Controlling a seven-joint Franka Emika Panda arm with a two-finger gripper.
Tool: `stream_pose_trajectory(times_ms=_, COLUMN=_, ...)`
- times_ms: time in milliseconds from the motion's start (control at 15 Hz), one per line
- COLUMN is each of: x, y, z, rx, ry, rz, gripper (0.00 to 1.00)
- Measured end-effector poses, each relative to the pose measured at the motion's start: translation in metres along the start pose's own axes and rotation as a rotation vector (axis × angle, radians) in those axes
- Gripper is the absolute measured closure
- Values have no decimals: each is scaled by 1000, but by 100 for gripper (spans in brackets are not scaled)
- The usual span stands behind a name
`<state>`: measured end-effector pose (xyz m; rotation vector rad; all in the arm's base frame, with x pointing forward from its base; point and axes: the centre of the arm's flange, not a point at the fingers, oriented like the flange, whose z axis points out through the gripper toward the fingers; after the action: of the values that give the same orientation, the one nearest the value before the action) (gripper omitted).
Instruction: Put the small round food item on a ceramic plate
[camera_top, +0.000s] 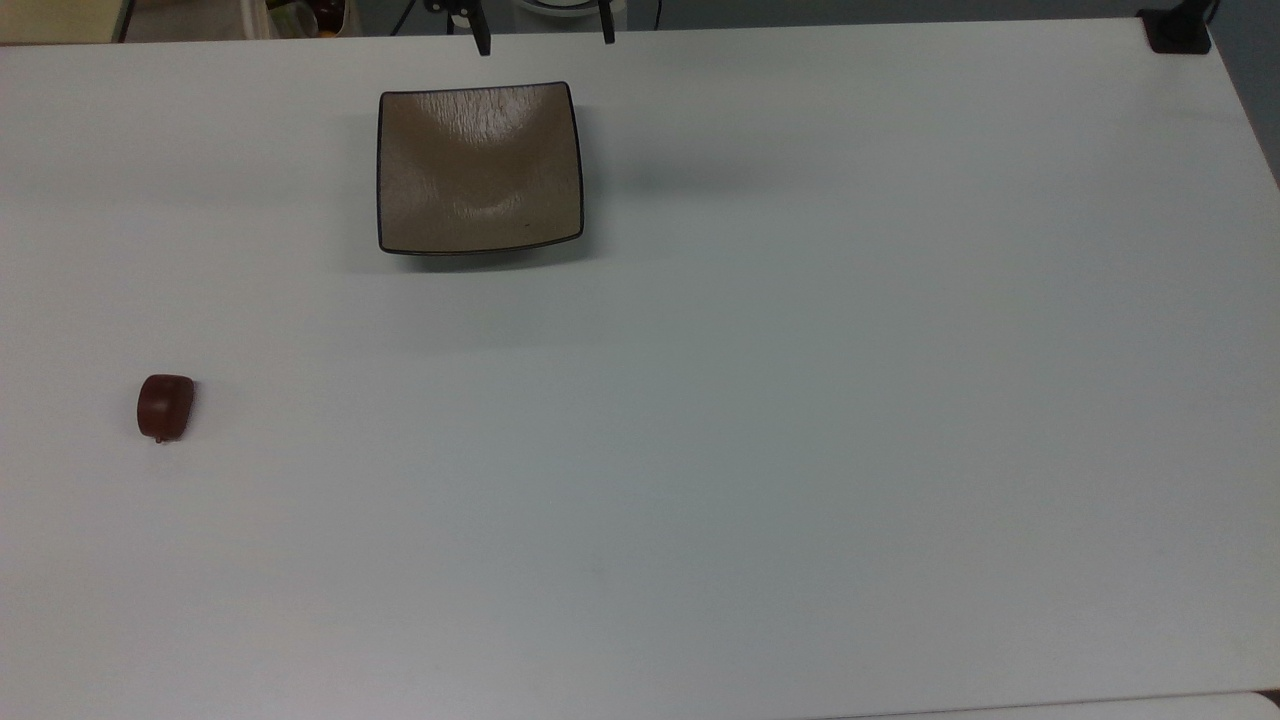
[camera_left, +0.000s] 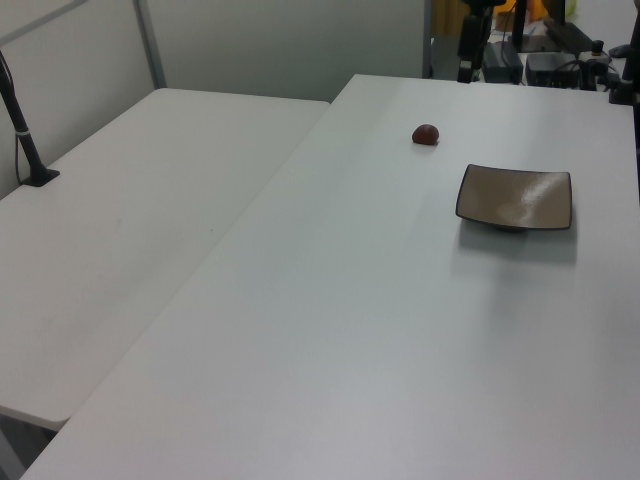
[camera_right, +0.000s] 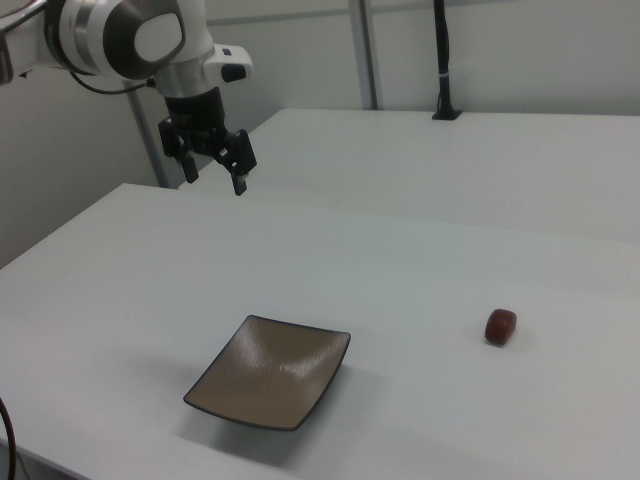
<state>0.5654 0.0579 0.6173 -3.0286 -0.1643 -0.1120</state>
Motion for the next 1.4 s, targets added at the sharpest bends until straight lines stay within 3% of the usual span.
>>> stream_pose_trajectory(times_ms=1397, x=10, y=22, z=20, rx=-7, ry=-18, rz=40, gripper=0)
